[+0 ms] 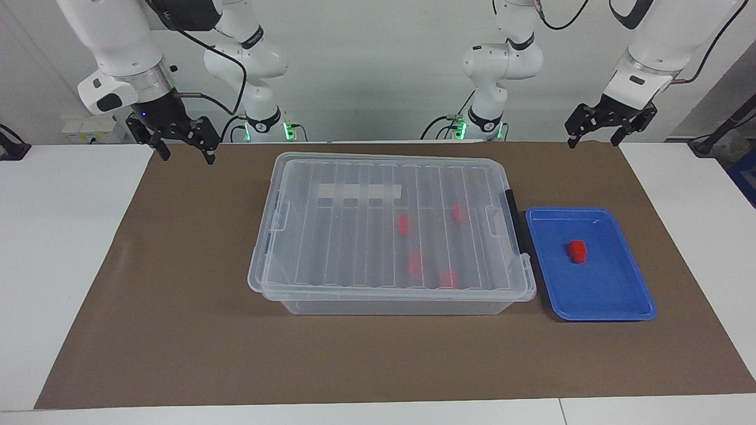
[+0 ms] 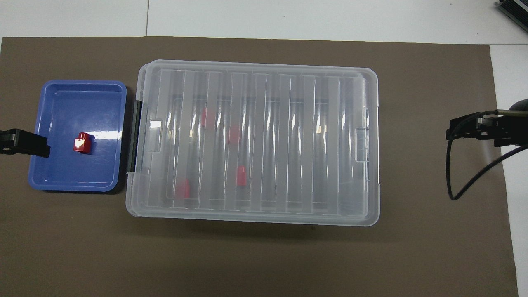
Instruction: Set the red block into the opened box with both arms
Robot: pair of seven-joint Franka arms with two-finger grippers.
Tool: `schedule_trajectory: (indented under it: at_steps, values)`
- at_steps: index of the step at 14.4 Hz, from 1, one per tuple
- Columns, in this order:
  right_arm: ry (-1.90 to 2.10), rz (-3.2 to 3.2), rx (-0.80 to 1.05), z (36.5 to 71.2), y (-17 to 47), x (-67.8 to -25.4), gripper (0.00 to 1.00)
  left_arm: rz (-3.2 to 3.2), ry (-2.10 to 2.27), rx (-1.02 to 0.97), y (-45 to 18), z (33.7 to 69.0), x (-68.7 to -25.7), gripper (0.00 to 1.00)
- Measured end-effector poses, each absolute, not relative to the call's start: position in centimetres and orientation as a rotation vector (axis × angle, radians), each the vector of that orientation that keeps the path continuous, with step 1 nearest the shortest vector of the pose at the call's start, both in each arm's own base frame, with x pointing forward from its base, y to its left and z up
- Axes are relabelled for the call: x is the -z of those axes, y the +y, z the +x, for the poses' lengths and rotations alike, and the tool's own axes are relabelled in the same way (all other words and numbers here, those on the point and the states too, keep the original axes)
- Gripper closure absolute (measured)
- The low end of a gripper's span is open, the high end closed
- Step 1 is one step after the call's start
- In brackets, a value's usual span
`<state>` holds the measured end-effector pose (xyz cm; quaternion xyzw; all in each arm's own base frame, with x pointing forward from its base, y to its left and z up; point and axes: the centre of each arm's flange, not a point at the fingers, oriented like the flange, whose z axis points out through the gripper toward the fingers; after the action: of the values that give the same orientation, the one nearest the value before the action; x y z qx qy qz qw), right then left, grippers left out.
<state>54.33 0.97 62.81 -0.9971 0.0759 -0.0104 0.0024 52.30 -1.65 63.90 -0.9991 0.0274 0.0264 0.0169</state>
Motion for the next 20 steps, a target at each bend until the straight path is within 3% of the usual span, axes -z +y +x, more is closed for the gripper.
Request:
schedule_trajectory:
  at_steps: [10,15,20]
  values:
    - [0.124,-3.110,0.192,56.8,7.4,-53.5,0.02,-3.105,0.085,-0.082,-1.6,52.3,-63.9,0.00]
    - [0.050,-3.111,0.177,57.3,10.5,-48.6,0.00,-3.105,0.085,-0.082,-1.6,52.3,-63.9,0.00]
    - [0.022,-3.117,0.137,56.3,11.4,-46.5,0.00,-3.105,0.085,-0.082,-1.6,52.3,-63.9,0.00]
